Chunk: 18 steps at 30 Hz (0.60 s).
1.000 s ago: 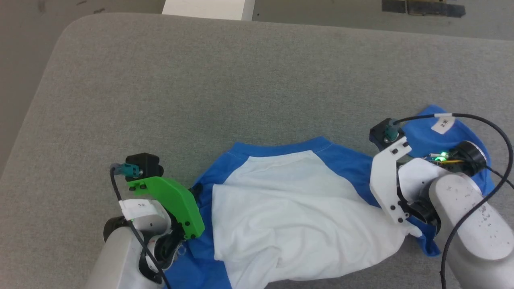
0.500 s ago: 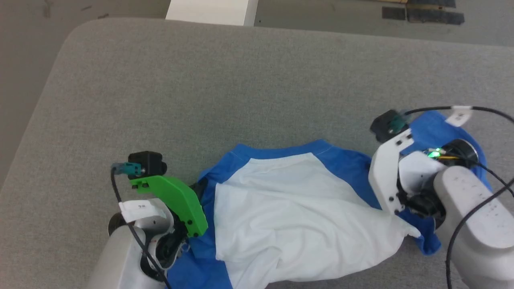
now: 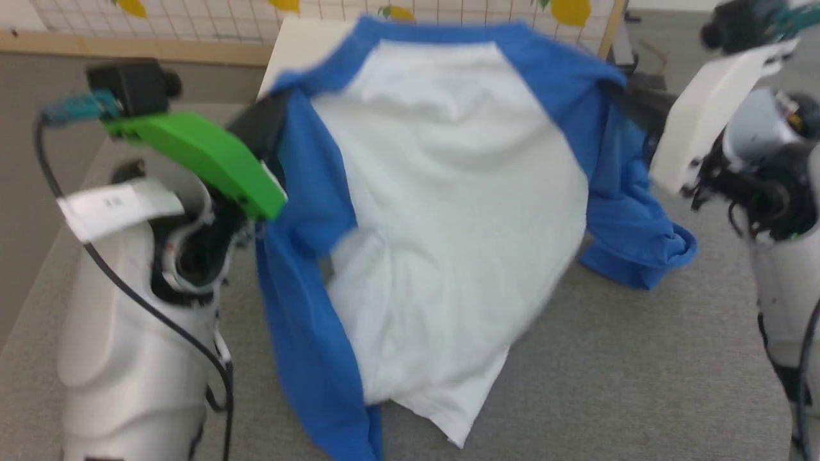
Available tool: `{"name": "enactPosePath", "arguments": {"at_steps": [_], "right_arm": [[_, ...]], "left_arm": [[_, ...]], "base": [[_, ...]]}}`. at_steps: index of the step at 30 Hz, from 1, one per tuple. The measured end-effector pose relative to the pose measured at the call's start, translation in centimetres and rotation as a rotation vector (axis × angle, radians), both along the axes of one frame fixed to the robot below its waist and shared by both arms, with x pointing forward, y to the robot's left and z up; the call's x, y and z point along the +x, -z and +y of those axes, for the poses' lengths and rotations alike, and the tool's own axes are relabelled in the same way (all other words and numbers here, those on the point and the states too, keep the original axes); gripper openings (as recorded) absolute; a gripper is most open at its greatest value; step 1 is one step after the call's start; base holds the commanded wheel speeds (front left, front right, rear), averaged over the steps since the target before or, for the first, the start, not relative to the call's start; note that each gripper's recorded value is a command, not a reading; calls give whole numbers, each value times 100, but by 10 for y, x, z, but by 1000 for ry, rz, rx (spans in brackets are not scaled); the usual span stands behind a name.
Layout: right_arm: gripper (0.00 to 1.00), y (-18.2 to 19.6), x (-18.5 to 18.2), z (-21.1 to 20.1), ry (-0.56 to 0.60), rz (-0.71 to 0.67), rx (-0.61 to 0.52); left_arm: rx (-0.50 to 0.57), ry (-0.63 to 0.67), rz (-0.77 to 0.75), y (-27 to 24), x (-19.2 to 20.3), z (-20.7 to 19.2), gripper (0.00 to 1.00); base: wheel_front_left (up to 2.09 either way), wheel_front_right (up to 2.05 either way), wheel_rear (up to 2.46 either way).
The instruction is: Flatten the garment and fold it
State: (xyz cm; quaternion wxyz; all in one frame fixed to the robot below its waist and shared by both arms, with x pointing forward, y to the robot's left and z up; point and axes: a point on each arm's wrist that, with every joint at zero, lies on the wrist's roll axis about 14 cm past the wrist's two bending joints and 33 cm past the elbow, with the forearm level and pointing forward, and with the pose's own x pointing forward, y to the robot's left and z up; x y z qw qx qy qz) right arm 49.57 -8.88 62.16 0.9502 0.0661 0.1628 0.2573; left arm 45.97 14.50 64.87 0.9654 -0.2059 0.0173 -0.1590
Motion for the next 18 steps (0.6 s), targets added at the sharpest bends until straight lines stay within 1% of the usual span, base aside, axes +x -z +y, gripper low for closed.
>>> {"name": "enactPosePath", "arguments": {"at_steps": [6, 9, 13, 18], "right_arm": [[0, -89, -11, -17, 31, -172, 94], [0, -122, -15, -26, 51, -233, 134], [0, -148, -12, -34, 76, -264, 158], [0, -155, 10, -37, 111, -256, 157]], "left_arm": [[91, -30, -213, -88, 2, 4, 0], [120, -33, -280, -120, 5, 0, 0], [190, -64, -323, -143, 16, 2, 0], [268, -112, -303, -144, 46, 11, 0]], "base": [[0, 0, 0], [0, 0, 0], [0, 0, 0], [0, 0, 0]]}}
